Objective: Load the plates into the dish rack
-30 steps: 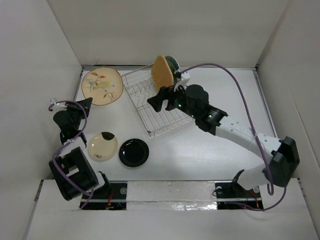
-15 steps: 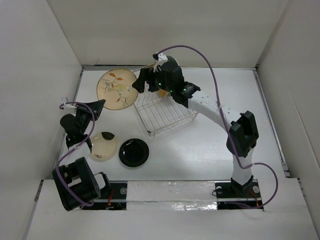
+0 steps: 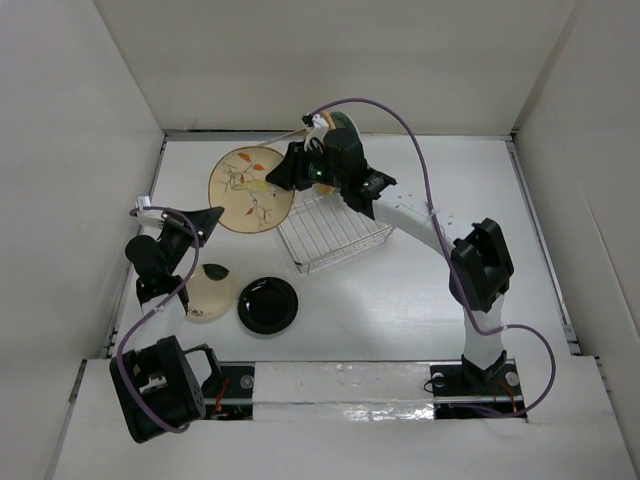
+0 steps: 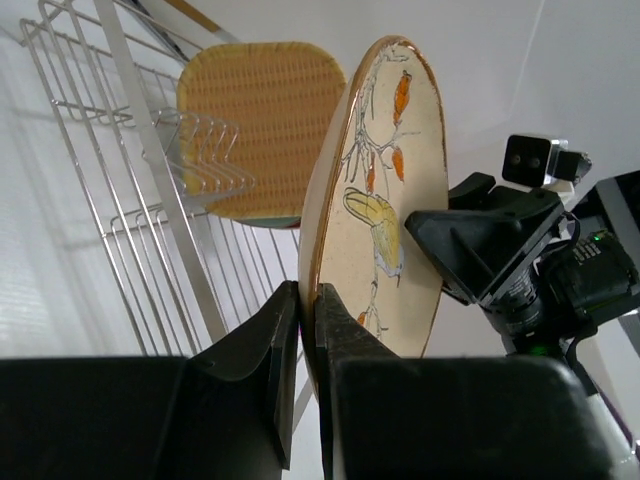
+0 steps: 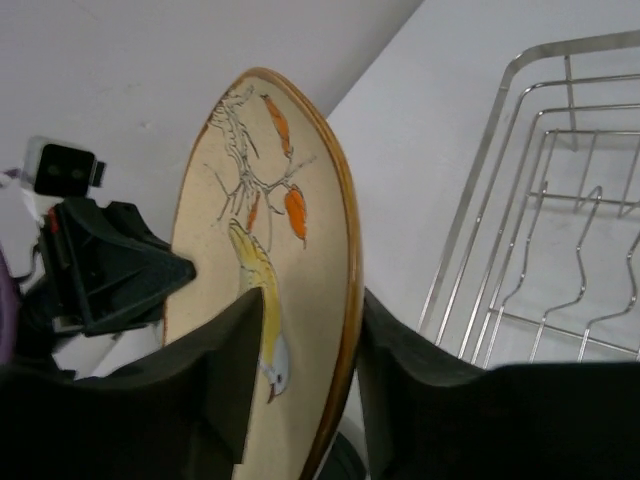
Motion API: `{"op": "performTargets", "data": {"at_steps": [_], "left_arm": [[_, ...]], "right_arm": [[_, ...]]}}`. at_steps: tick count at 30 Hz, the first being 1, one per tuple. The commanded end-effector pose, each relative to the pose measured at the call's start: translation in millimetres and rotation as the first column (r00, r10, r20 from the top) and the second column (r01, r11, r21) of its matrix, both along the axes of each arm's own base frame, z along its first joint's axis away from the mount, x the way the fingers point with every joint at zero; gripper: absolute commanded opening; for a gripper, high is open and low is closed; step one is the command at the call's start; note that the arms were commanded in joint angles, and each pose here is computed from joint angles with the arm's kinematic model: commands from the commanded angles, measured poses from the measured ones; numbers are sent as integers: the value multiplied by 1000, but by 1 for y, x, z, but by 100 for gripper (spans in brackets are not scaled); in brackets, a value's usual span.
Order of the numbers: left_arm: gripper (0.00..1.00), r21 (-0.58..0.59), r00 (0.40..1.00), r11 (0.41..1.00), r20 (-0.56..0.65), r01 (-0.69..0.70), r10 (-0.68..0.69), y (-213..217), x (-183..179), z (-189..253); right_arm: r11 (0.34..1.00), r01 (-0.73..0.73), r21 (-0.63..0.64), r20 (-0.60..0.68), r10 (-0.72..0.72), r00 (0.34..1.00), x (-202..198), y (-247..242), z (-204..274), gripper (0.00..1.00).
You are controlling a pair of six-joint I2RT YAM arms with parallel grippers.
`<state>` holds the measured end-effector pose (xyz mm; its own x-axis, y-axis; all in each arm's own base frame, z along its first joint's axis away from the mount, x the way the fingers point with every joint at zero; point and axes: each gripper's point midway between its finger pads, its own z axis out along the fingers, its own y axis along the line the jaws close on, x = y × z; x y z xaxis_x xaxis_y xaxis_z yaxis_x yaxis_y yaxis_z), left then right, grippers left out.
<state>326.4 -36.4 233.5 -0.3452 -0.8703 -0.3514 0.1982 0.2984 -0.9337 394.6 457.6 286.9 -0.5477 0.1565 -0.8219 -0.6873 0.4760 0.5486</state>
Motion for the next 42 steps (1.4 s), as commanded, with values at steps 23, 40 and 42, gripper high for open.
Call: {"op": "performTargets", "data": {"at_steps": [23,40,42], "left_arm": [[82,465,992,884,124,-47,-12,-37,-26,36],[5,657,933,742,171,131,-316,-113,-82,43],[0,671,932,731,173,125,-319,-110,-90,39]], "right_arm": [[927,308,214,220,-353,909,22,-106,143,0],[699,715,-7,506,-614,606,120,-137,123,0],[670,742,-39,541,-610,579,129,-134,115,0]]}}
